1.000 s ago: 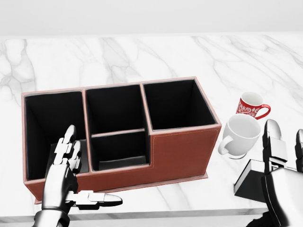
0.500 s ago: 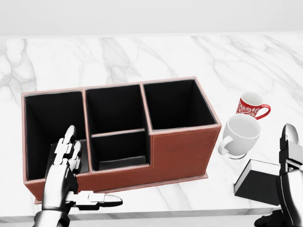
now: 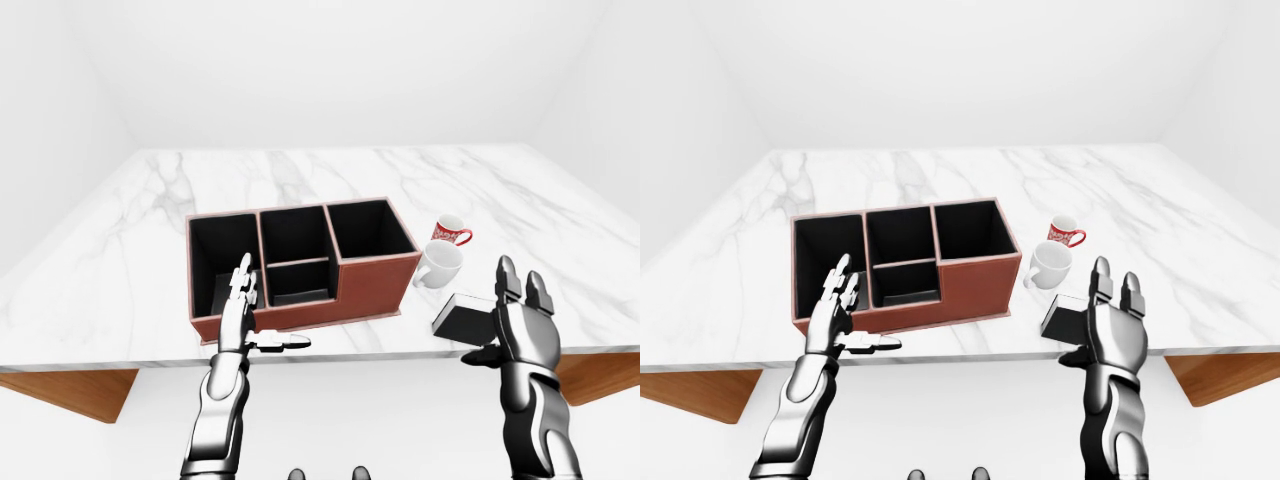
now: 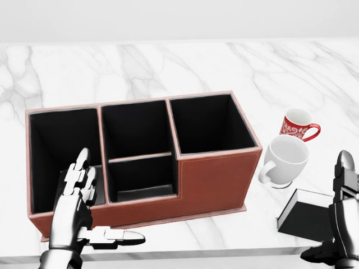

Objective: Pick up the book and place it in the right compartment of the caddy.

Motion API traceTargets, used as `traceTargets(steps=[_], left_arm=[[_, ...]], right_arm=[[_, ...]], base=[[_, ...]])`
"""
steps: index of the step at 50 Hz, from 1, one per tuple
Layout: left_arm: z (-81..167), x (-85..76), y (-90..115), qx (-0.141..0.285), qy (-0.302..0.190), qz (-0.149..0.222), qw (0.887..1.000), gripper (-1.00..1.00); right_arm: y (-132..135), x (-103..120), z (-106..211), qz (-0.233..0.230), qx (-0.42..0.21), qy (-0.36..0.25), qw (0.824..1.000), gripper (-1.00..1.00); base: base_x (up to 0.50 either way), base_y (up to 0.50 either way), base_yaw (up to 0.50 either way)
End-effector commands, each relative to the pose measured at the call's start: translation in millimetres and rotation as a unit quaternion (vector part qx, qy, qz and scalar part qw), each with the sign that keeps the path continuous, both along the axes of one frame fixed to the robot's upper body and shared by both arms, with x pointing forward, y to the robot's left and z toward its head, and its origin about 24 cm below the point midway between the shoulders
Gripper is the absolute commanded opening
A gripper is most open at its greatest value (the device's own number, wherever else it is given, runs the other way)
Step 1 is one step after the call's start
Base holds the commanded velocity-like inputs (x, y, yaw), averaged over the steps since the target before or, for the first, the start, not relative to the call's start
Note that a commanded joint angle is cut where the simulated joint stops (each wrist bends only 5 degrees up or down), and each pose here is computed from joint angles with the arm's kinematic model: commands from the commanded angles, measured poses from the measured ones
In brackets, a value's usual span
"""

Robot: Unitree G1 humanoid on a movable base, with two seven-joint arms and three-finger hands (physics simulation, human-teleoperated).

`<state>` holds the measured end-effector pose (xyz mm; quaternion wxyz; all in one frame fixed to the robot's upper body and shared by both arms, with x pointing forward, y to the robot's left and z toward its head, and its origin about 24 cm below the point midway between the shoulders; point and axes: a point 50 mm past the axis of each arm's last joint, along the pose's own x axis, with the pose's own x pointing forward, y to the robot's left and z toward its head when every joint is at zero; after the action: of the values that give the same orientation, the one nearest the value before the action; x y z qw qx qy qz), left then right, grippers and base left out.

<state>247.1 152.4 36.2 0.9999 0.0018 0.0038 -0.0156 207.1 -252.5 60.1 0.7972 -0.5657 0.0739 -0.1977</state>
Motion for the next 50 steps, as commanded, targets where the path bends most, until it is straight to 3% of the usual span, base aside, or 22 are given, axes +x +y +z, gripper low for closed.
traceTargets(steps=[1,19,46,47,48,49,50], left_arm=[[1.5,0.0,0.0,-0.001,-0.003,-0.001,1.000,1.00],[0.7,-0.3,-0.2,0.000,-0.004,0.000,1.000,1.00],[2.9,-0.6,0.1,-0.001,-0.007,0.001,1.000,1.00],[3.2,-0.7,0.0,-0.001,-0.007,0.001,1.000,1.00],[3.3,-0.8,-0.1,0.000,-0.007,0.001,1.000,1.00],[4.1,-1.2,0.0,0.000,-0.008,0.002,1.000,1.00],[4.0,-1.5,0.1,0.000,-0.009,0.002,1.000,1.00]], right_arm=[[-16.5,43.4,-22.8,-0.006,0.020,0.015,1.000,1.00],[-21.4,48.1,-29.5,-0.008,0.030,0.017,0.999,1.00],[-44.6,56.8,-90.4,-0.115,0.076,0.103,0.985,1.00],[-44.7,56.3,-91.5,-0.117,0.077,0.104,0.985,0.86],[-45.4,53.9,-96.0,-0.125,0.079,0.114,0.982,0.29],[-45.8,52.2,-99.3,-0.130,0.082,0.123,0.980,0.18],[-46.0,51.5,-100.3,-0.132,0.083,0.124,0.980,-0.11]], base=[[0.00,0.00,0.00],[0.00,0.00,0.00],[0.00,0.00,0.00],[0.00,0.00,0.00],[0.00,0.00,0.00],[0.00,0.00,0.00],[0.00,0.00,0.00]])
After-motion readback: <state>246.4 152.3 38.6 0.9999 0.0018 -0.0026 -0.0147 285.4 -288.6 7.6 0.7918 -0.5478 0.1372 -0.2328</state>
